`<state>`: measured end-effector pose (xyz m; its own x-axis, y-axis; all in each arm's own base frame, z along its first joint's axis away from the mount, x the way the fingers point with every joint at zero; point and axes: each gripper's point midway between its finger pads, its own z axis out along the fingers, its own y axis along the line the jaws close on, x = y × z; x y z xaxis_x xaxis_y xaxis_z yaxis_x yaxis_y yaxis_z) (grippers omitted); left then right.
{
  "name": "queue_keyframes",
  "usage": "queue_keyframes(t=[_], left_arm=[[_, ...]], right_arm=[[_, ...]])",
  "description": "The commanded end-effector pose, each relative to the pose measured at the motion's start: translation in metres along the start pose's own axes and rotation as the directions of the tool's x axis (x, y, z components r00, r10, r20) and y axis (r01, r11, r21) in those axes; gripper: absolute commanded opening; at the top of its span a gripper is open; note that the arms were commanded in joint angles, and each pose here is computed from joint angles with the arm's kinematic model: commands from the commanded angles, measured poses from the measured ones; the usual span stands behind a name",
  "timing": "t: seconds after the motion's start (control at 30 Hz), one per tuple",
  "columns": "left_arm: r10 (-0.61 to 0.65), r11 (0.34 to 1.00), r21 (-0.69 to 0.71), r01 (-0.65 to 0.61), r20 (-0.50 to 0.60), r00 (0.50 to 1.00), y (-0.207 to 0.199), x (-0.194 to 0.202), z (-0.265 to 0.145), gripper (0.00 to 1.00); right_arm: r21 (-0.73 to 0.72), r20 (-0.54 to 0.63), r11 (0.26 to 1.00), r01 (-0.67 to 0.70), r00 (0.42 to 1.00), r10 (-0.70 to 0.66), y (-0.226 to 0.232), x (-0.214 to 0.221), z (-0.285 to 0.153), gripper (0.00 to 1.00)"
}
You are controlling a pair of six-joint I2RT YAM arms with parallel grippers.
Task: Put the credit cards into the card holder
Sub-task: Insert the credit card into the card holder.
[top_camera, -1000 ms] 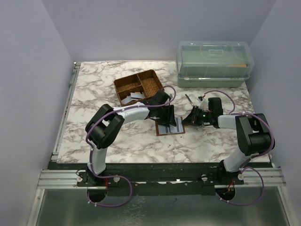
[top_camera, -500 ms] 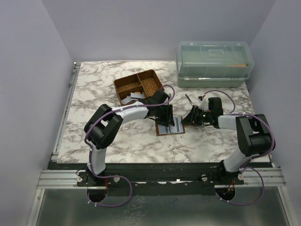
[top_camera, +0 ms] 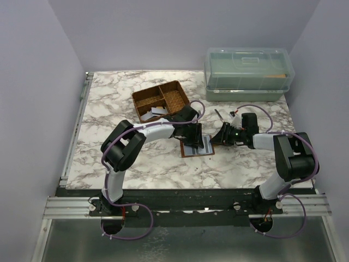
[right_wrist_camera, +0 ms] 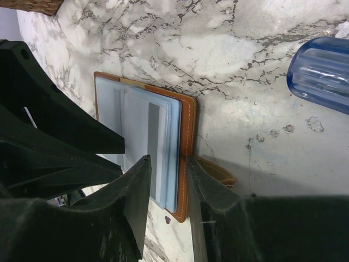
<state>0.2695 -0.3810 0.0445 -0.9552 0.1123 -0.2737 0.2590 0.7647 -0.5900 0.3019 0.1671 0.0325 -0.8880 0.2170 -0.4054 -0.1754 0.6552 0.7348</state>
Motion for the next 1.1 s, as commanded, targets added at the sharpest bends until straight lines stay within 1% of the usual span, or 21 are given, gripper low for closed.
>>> queue_keyframes(t=[0.0, 0.13, 0.27, 0.37, 0.5, 0.57, 0.63, 0.7, 0.77, 0.83, 0.97, 1.07], left_arm=[[0.008, 0.997, 0.071, -0.007, -0.019, 1.000, -0.020, -0.003, 0.001, 0.41], [0.024, 0.997, 0.067, -0.024, 0.008, 1.000, -0.022, -0.009, -0.004, 0.45], [0.031, 0.999, 0.039, -0.032, 0.022, 0.999, -0.014, -0.008, -0.013, 0.49], [0.017, 0.999, 0.030, -0.017, 0.013, 1.000, -0.008, -0.004, -0.018, 0.49], [0.000, 0.999, 0.039, 0.000, 0.002, 1.000, -0.008, -0.002, -0.021, 0.48], [0.002, 0.999, 0.043, -0.002, 0.007, 1.000, -0.010, -0.004, -0.021, 0.45], [0.004, 0.999, 0.045, -0.005, 0.009, 1.000, -0.011, -0.006, -0.020, 0.36], [-0.001, 0.999, 0.049, 0.001, 0.007, 1.000, -0.011, -0.007, -0.018, 0.28], [-0.009, 0.998, 0.055, 0.009, -0.003, 1.000, -0.011, -0.006, -0.014, 0.23], [-0.014, 0.998, 0.054, 0.015, -0.014, 1.000, -0.009, -0.004, -0.010, 0.18], [-0.014, 0.999, 0.030, 0.015, -0.014, 1.000, 0.001, 0.000, -0.005, 0.16], [-0.027, 0.999, 0.017, 0.027, -0.027, 0.999, 0.009, 0.005, 0.001, 0.15]], right_arm=[[-0.026, -0.004, 0.999, 0.022, 1.000, -0.022, 0.003, 0.000, 0.002, 0.36], [-0.025, -0.003, 0.999, 0.022, 1.000, -0.022, 0.003, 0.000, 0.001, 0.36], [-0.013, 0.007, 1.000, 0.022, 1.000, -0.022, 0.004, -0.001, -0.001, 0.38], [0.018, 0.021, 1.000, 0.013, 1.000, -0.013, 0.002, -0.003, -0.004, 0.42], [0.029, 0.037, 1.000, 0.001, 0.999, -0.002, 0.005, -0.005, -0.008, 0.51], [0.015, 0.032, 1.000, -0.008, 0.999, 0.008, 0.008, -0.003, -0.010, 0.51], [0.005, 0.030, 1.000, -0.012, 0.999, 0.012, 0.011, 0.001, -0.010, 0.51], [-0.002, 0.021, 1.000, -0.014, 1.000, 0.014, 0.016, 0.004, -0.008, 0.43], [-0.008, 0.011, 1.000, -0.018, 1.000, 0.018, 0.019, 0.007, -0.006, 0.37], [-0.021, 0.007, 1.000, -0.018, 1.000, 0.019, 0.022, 0.010, -0.003, 0.34], [-0.037, -0.014, 0.999, -0.017, 1.000, 0.017, 0.027, 0.016, 0.002, 0.33], [-0.014, -0.019, 1.000, -0.028, 0.999, 0.028, 0.021, 0.020, 0.004, 0.36]])
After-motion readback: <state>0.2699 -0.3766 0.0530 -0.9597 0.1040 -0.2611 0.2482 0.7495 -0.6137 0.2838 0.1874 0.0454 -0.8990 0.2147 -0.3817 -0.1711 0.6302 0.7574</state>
